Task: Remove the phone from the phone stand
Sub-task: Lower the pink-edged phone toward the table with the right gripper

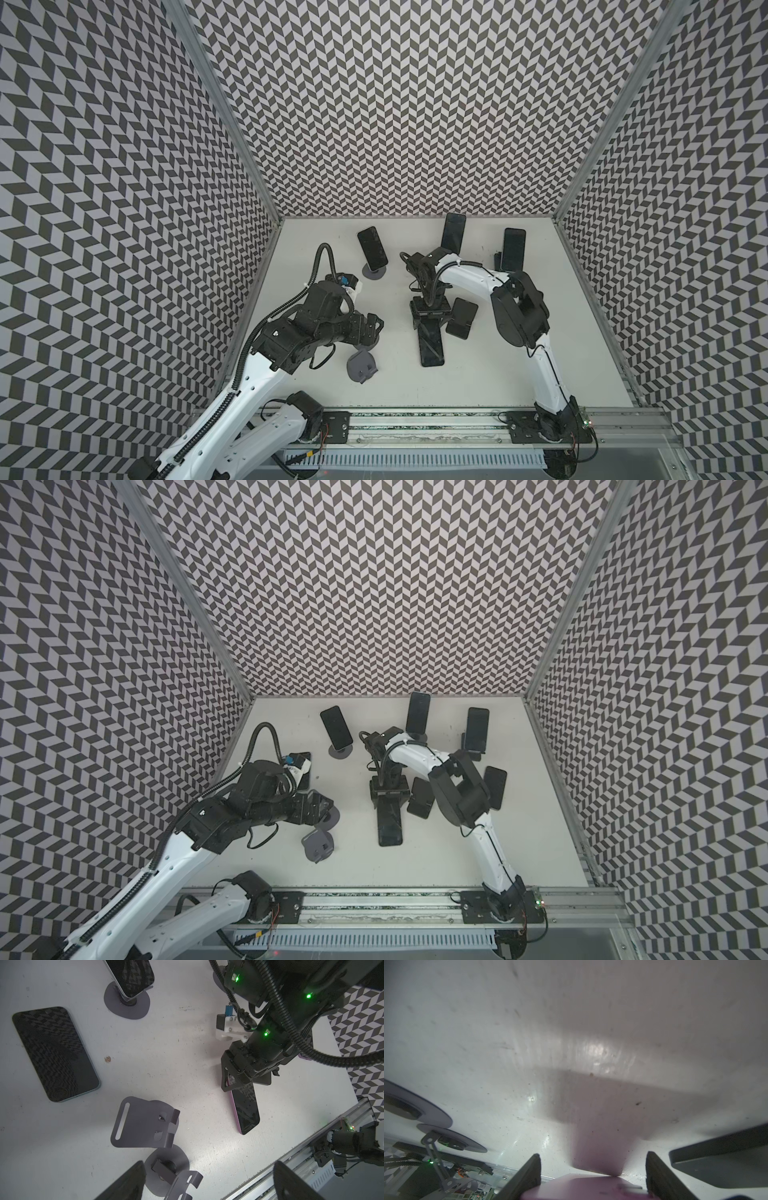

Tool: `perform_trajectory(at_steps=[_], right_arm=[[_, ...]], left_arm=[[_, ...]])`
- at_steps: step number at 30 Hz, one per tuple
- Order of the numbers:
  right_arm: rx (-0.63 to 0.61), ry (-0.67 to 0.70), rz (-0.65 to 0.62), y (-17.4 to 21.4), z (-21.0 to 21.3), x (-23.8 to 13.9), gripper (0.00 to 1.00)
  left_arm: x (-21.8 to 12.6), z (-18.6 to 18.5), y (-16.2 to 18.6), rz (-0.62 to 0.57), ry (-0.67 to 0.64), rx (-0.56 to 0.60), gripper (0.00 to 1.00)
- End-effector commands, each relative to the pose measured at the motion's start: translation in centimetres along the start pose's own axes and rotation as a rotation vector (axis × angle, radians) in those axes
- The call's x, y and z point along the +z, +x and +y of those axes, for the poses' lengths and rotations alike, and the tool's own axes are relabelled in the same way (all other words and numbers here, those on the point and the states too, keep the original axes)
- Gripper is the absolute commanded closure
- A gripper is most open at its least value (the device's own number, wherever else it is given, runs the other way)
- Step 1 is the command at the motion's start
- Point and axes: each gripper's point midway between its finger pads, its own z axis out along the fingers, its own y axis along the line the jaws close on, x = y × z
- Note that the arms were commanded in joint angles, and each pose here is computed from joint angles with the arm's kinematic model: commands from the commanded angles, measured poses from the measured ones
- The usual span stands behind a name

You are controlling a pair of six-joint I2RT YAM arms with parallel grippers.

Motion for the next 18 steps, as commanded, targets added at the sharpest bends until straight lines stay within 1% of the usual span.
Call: perform_trajectory(at_steps=[1, 13, 16, 18], right_arm=[[0.031, -0.005, 0.019, -0.2, 0.0, 0.3, 0.97], [0.078, -0.023, 0.051, -0.9, 0.2, 1.3, 0.96], [0.087, -0.023, 0.04, -1.2, 0.3, 1.2, 0.9], [0.092, -0.026, 0.039, -1.3, 0.4, 1.2, 0.83]], left_arm=[[-1.1, -0.2, -1.6, -0.056, -0.004, 0.011, 0.04], [-1.6, -0.1, -2.0, -0.081, -0.008, 0.019, 0.04], [-1.7, 0.0, -2.1, -0.084, -0.013, 0.03, 0.04], [-1.8, 0.1, -2.1, -0.086, -0.015, 0.047, 0.04]])
